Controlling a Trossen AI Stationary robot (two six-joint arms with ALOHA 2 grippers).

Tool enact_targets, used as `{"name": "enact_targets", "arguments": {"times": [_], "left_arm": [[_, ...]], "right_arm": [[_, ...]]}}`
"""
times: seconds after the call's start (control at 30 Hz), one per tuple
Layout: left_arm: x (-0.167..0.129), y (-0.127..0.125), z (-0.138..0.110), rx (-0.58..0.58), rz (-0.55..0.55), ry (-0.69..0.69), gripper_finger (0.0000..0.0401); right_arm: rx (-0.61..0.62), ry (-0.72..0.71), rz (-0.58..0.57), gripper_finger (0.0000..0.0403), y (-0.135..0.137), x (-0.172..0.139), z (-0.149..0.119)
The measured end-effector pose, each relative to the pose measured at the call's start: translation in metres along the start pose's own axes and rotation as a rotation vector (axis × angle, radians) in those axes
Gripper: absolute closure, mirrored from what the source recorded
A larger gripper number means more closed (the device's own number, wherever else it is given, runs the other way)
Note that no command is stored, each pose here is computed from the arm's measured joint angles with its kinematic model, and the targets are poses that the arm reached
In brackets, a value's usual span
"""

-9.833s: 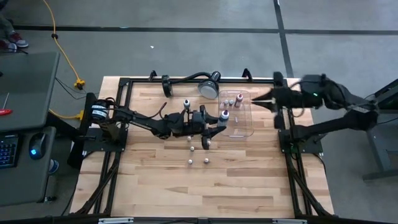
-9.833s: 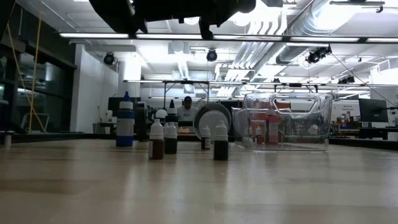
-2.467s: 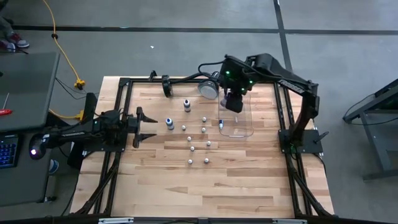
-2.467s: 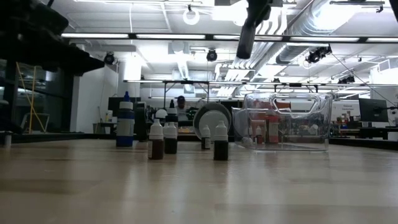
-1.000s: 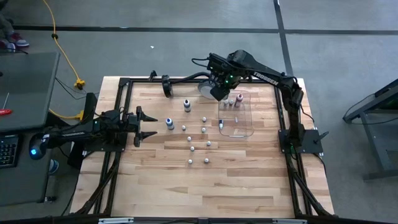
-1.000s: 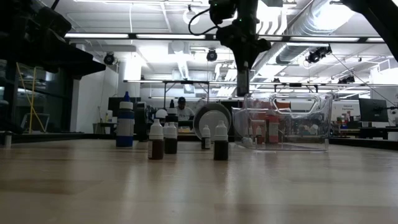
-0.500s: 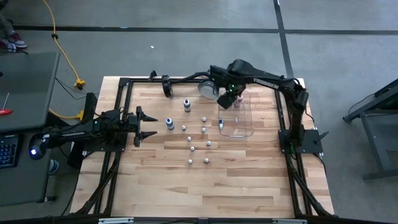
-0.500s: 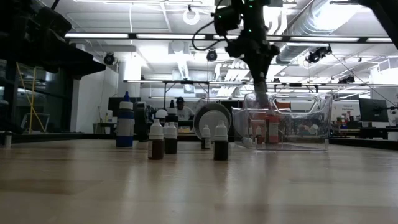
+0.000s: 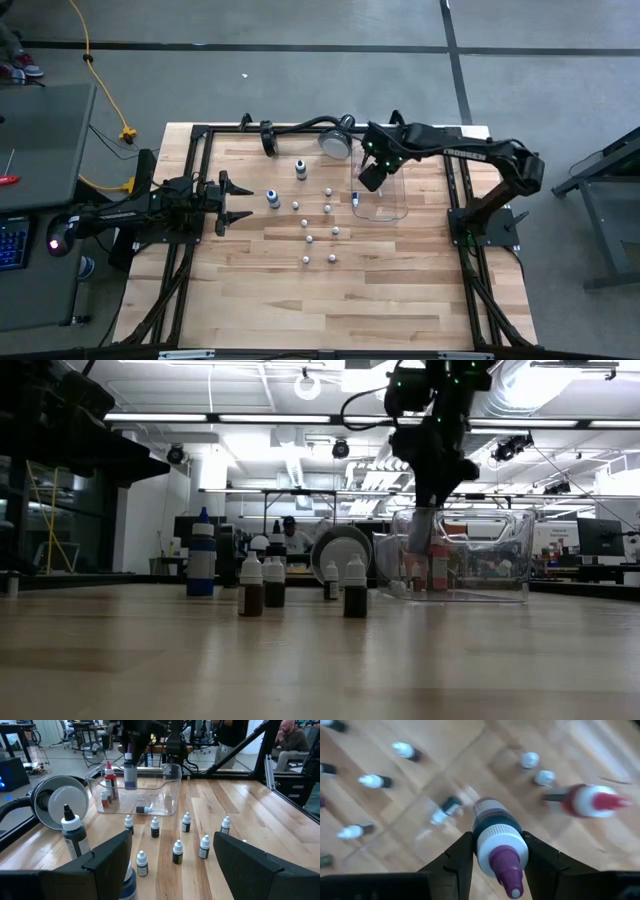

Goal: Pick & Place food coloring
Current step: Put the big purple food coloring bottle into the transparent bin

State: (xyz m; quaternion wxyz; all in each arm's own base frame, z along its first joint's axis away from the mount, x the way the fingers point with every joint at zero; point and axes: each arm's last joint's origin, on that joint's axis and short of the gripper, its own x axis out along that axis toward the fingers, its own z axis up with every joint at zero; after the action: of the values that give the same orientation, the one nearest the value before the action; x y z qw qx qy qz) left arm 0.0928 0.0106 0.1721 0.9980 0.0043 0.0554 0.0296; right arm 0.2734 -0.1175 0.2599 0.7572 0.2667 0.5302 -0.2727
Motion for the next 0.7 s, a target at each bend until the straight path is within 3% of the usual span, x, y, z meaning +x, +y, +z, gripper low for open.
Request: {"name": "enact_targets", "arguments": {"times": [0.27, 0.7], "left_arm": [[0.000, 0.000, 0.000, 0.000, 0.000, 0.000, 0.0123], [0.000, 0.000, 0.000, 0.000, 0.000, 0.000, 0.0123]], "right_arm": [[-0.186, 0.031, 0.035, 0.0272, -0.001, 0.022, 0.000], [-0.363, 0.040, 0.053, 0.0272, -0.002, 0.047, 0.012]]}}
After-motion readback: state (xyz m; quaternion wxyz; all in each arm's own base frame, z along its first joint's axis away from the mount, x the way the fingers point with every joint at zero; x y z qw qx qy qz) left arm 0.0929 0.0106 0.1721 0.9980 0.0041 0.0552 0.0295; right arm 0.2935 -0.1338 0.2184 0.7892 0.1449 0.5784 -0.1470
